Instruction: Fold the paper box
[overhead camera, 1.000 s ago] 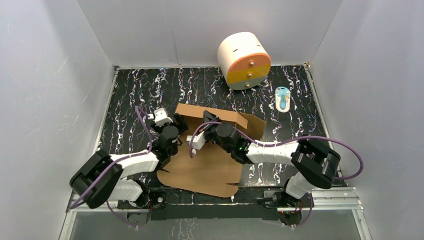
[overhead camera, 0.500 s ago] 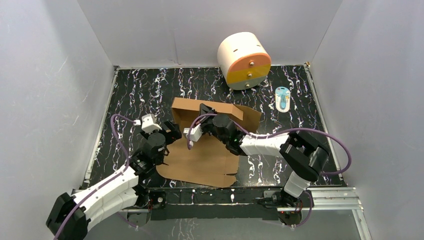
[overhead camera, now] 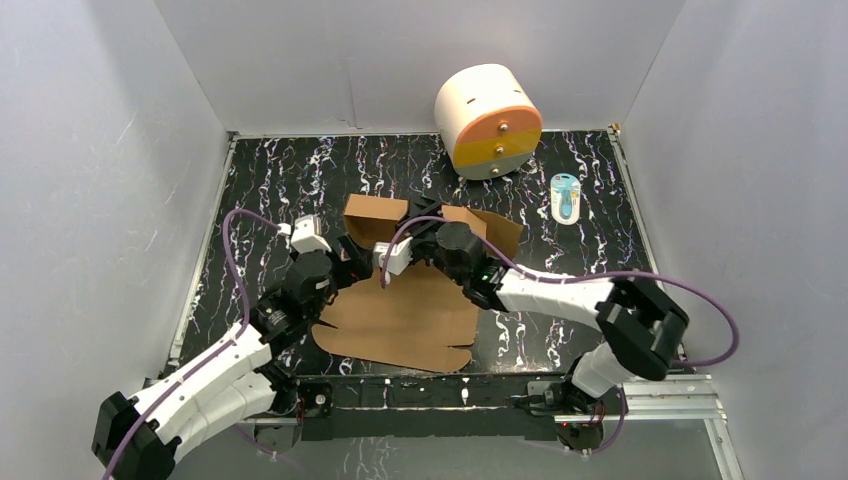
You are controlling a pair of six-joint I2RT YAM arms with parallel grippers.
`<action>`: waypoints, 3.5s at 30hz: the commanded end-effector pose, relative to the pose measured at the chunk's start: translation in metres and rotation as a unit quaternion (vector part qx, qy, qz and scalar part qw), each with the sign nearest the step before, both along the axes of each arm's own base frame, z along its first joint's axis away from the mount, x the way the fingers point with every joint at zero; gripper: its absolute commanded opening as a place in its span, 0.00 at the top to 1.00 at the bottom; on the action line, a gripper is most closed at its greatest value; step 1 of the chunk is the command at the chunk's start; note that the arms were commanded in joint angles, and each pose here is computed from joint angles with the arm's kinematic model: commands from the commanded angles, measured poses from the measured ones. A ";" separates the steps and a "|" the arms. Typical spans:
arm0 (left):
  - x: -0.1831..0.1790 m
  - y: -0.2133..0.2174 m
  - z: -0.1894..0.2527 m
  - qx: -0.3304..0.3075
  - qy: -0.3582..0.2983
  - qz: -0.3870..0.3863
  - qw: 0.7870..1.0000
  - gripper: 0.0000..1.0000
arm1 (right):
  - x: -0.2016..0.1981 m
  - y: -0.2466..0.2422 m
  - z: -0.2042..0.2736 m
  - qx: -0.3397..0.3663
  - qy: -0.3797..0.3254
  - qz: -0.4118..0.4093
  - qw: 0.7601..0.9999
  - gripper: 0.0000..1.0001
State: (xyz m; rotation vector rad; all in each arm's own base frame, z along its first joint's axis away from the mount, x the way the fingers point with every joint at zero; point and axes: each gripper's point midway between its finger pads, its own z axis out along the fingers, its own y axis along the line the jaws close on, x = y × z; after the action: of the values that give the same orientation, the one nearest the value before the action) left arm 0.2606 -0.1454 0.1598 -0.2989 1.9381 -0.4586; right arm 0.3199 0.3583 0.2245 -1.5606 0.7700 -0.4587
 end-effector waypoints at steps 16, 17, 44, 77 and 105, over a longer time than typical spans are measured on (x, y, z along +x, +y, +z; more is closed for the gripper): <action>0.001 -0.070 0.040 -0.126 0.045 -0.099 0.986 0.16 | -0.073 -0.068 0.030 0.248 0.298 -0.058 0.920 0.06; 0.002 -0.071 0.038 -0.126 0.045 -0.099 0.986 0.16 | -0.073 -0.069 0.029 0.250 0.297 -0.057 0.920 0.05; 0.027 -0.104 0.084 -0.327 0.033 -0.093 0.940 0.21 | -0.073 -0.098 0.072 0.399 0.318 -0.110 0.853 0.05; 0.103 -0.035 0.084 -0.431 -0.097 0.111 0.890 1.00 | -0.060 -0.135 0.076 0.464 0.241 -0.143 0.840 0.05; 0.036 -0.005 0.064 -0.135 -0.020 0.005 0.991 0.27 | -0.002 -0.167 -0.006 0.521 0.359 -0.138 0.762 0.18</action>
State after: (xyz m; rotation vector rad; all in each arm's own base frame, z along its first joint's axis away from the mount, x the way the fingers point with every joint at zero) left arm 0.3141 -0.1548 0.2091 -0.6154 1.7919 -0.7758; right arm 0.3108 0.1852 0.2029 -0.5410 1.6206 0.3229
